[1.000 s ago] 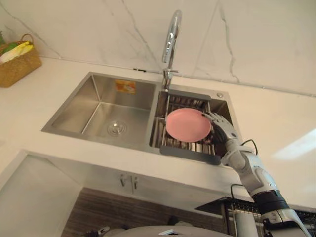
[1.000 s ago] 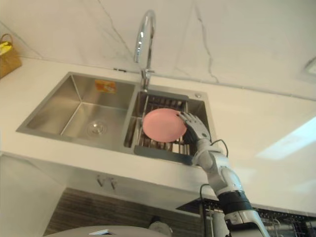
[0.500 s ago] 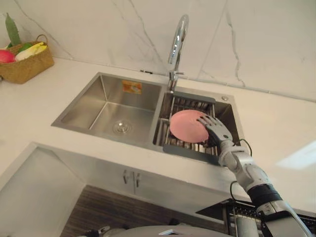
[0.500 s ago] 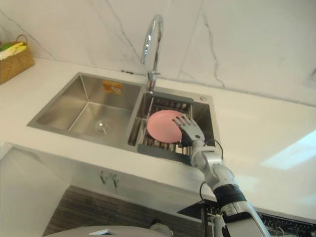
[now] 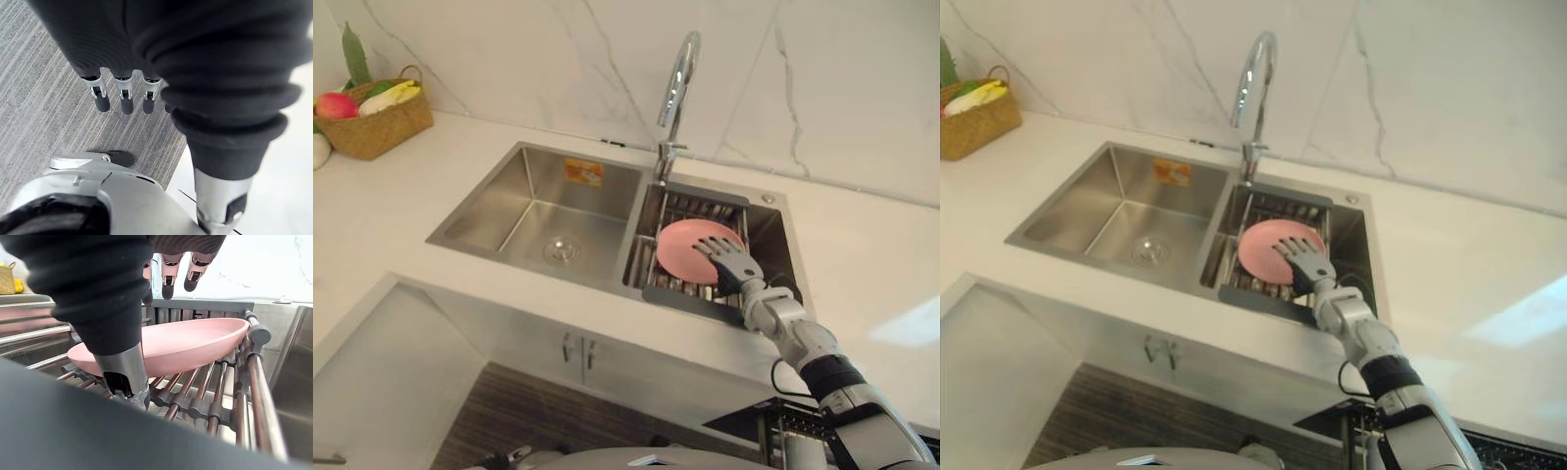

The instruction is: Walk over to the sink, pick up the cup, carry it to the dishwasher, place the cup inside the dishwasher, then close the dishwasher door

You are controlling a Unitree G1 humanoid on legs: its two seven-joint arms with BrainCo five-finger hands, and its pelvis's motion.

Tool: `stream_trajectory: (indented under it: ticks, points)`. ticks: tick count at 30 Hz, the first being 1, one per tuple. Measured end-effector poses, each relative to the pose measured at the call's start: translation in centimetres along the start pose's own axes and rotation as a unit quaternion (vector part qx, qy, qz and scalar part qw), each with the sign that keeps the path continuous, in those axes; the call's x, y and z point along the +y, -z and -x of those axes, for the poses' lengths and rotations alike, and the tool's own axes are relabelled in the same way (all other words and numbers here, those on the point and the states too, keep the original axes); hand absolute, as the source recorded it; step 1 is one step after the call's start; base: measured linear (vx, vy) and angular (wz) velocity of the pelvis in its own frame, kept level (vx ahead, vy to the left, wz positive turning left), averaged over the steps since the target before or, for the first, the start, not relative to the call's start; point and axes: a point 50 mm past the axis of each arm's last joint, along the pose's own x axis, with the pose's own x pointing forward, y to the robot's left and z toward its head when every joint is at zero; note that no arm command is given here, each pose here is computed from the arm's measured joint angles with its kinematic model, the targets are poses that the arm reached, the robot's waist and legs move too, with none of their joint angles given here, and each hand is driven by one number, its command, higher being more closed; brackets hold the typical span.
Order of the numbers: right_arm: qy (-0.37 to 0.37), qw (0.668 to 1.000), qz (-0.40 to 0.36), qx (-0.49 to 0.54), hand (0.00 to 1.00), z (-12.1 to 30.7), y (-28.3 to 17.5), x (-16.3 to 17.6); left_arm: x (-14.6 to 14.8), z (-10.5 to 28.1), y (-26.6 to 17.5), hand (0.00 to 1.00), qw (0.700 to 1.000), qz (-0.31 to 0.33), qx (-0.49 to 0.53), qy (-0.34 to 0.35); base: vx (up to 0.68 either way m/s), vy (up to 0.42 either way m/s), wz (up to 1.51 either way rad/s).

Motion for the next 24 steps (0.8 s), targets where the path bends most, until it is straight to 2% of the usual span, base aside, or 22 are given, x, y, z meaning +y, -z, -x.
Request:
stream_trajectory:
  ticks: [1,2,10,24]
  points:
    - [0.000,1.000,0.000,-0.001,0.00,0.0,0.0,0.0,0.0,0.0,0.0,0.00,1.000,0.000,0.000,0.000,-0.01,-0.002,0.05]
    - [0.000,1.000,0.000,-0.001,1.00,0.0,0.0,0.0,0.0,0.0,0.0,0.00,1.000,0.000,0.000,0.000,0.00,0.000,0.00]
    - [-0.030,1.000,0.002,0.000,1.00,0.2,0.3,0.8,0.0,0.0,-0.1,0.00,1.000,0.002,-0.002,-0.001,0.00,0.000,0.00]
    - [-0.040,0.999,0.000,-0.013,1.00,-0.1,0.3,1.0,0.4,0.0,-0.3,0.00,1.000,0.000,-0.009,-0.005,0.00,0.000,0.00]
